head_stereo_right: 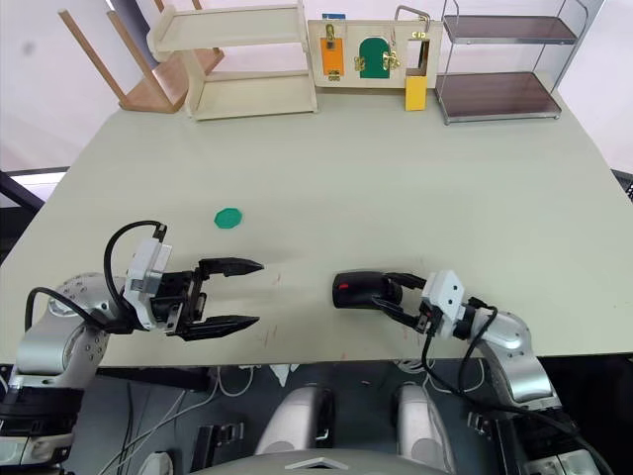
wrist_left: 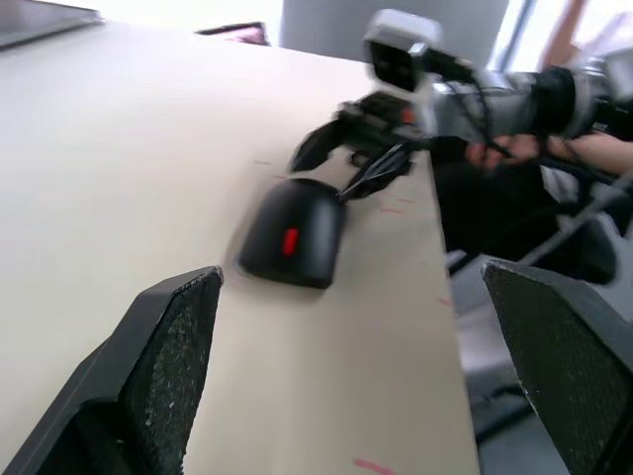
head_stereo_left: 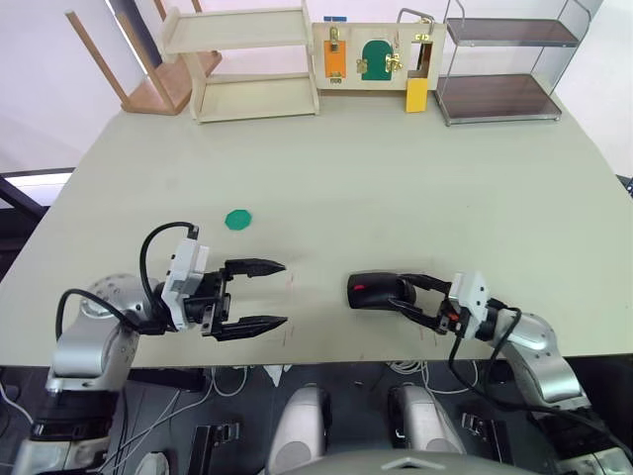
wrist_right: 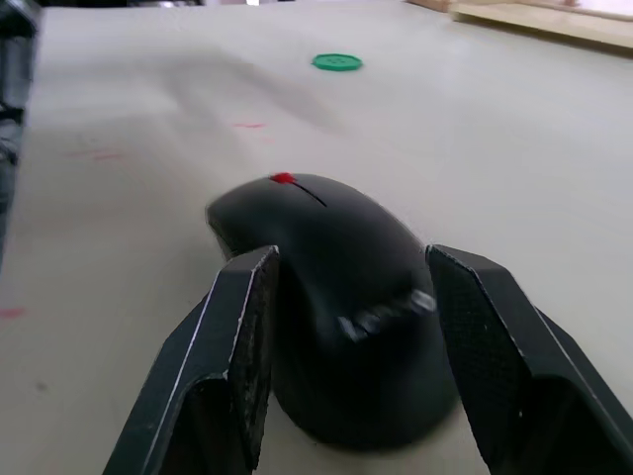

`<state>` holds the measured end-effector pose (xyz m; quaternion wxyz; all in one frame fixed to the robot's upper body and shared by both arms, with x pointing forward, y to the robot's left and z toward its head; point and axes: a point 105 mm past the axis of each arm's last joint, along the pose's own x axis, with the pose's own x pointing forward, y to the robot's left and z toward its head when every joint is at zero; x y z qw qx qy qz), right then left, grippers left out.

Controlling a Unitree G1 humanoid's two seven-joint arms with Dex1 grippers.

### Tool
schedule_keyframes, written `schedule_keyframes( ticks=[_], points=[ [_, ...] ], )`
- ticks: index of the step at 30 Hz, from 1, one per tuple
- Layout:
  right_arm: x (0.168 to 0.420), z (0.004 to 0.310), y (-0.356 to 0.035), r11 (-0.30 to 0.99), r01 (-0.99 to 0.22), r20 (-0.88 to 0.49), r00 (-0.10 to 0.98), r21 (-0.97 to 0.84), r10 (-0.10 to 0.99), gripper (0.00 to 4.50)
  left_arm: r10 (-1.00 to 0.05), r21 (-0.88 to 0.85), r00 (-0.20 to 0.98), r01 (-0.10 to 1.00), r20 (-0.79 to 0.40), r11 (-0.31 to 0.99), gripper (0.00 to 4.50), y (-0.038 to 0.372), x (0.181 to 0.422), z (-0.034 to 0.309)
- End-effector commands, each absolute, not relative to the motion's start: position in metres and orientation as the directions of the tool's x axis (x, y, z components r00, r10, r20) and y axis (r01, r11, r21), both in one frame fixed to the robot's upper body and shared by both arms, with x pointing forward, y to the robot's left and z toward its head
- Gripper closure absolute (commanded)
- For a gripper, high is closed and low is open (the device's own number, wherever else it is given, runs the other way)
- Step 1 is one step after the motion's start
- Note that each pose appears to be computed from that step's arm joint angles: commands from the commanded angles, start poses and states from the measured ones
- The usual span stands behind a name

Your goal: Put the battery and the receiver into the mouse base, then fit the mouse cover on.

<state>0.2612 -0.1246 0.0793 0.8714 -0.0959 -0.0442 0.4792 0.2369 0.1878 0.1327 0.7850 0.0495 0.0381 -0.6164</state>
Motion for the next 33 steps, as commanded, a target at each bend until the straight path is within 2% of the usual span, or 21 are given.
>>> schedule_keyframes(
  ticks=[1, 10, 18, 19, 20, 23, 24, 25, 33],
  points=[
    [0.258, 0.099, -0.148, 0.594, -0.768, 0.042, 0.603, -0.239, 0.797, 2.03, -0.942, 0.078, 0.324, 0.945, -0.084, 0.318, 0.00, 0.193, 0.238, 0.142],
    [0.242, 0.086, -0.212, 0.702, -0.667, -0.030, 0.730, -0.248, 0.683, 2.03, -0.828, 0.053, 0.552, 0.833, -0.094, 0.550, 0.00, 0.220, 0.239, 0.128],
    [0.220, 0.082, -0.275, 0.777, -0.596, -0.098, 0.802, -0.205, 0.589, 2.03, -0.655, 0.003, 0.744, 0.661, -0.131, 0.750, 0.00, 0.257, 0.232, 0.107],
    [0.219, 0.083, -0.280, 0.782, -0.590, -0.101, 0.807, -0.200, 0.582, 1.80, -0.641, 0.001, 0.755, 0.647, -0.136, 0.762, 0.00, 0.260, 0.231, 0.104],
    [0.218, 0.083, -0.284, 0.790, -0.582, -0.097, 0.813, -0.192, 0.575, 1.80, -0.628, 0.002, 0.764, 0.635, -0.149, 0.772, 0.00, 0.264, 0.229, 0.101],
    [0.218, 0.085, -0.292, 0.812, -0.560, -0.083, 0.828, -0.167, 0.554, 0.77, -0.584, 0.016, 0.788, 0.598, -0.195, 0.801, 0.00, 0.275, 0.224, 0.091],
    [0.218, 0.084, -0.293, 0.813, -0.560, -0.084, 0.829, -0.159, 0.554, 0.29, -0.571, 0.018, 0.795, 0.587, -0.206, 0.809, 0.00, 0.278, 0.223, 0.089],
    [0.218, 0.083, -0.293, 0.812, -0.563, -0.089, 0.827, -0.156, 0.556, 0.14, -0.560, 0.025, 0.800, 0.578, -0.215, 0.815, 0.00, 0.281, 0.223, 0.087],
    [0.217, 0.078, -0.294, 0.808, -0.571, -0.097, 0.821, -0.148, 0.562, 0.14, -0.526, 0.050, 0.822, 0.548, -0.220, 0.835, 0.00, 0.289, 0.228, 0.087]
  ],
)
